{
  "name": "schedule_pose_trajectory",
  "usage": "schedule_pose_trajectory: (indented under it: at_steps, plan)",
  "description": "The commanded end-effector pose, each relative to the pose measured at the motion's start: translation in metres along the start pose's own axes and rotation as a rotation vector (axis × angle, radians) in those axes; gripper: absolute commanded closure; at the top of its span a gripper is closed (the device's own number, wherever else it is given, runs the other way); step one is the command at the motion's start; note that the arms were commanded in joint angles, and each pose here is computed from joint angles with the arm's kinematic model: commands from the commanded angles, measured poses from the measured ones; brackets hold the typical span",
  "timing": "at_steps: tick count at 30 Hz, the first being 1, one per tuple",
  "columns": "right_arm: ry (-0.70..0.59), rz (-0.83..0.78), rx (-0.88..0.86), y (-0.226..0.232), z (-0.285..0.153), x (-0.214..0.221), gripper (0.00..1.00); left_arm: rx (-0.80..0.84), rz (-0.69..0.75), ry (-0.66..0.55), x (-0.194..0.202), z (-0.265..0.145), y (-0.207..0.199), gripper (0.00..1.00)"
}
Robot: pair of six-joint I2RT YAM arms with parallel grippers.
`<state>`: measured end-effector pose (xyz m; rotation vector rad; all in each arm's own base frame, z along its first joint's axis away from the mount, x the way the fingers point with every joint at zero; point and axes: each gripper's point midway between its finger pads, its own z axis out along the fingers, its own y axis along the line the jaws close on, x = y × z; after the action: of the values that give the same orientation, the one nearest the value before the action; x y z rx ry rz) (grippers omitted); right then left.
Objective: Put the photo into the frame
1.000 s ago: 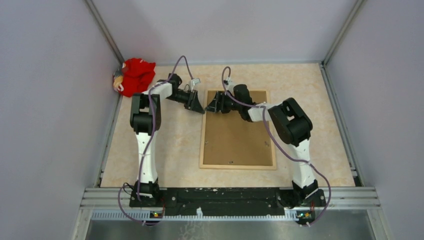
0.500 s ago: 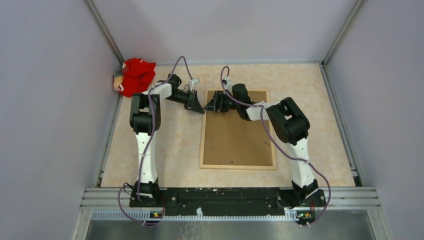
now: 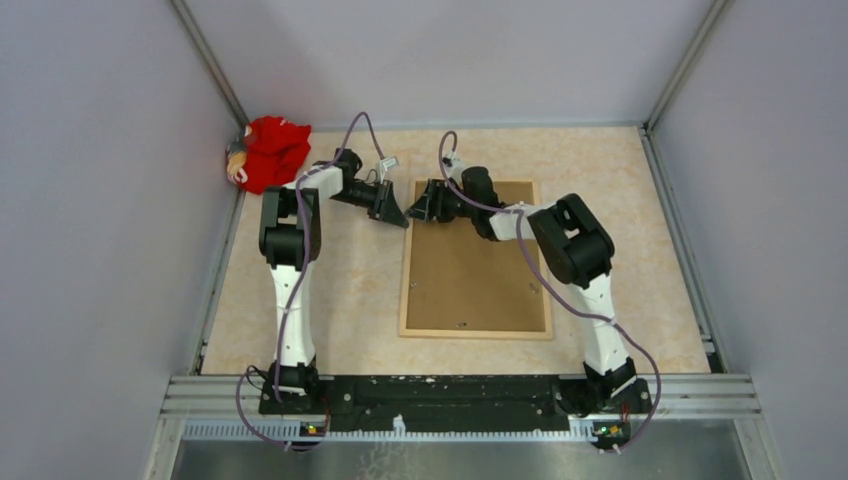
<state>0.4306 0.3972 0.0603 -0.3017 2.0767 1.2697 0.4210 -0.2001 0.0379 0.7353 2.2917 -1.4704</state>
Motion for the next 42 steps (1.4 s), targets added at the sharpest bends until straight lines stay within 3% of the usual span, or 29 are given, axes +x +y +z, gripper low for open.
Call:
schedule_pose_trajectory:
  at_steps: [1, 19, 28, 42]
  plan:
    - [0.035, 0.013, 0.012, -0.003, 0.01, 0.017, 0.37, -0.026, 0.03, 0.036, 0.011, 0.007, 0.005, 0.8]
    - [0.006, 0.009, 0.123, -0.014, -0.024, 0.014, 0.36, -0.034, 0.041, 0.045, 0.013, 0.005, 0.004, 0.81]
    - [0.055, 0.026, 0.087, -0.005, -0.007, 0.035, 0.37, -0.032, 0.043, 0.046, 0.014, 0.006, 0.005, 0.81]
    - [0.034, 0.024, 0.162, -0.014, 0.004, 0.029, 0.37, -0.024, 0.045, 0.052, 0.018, 0.006, 0.003, 0.81]
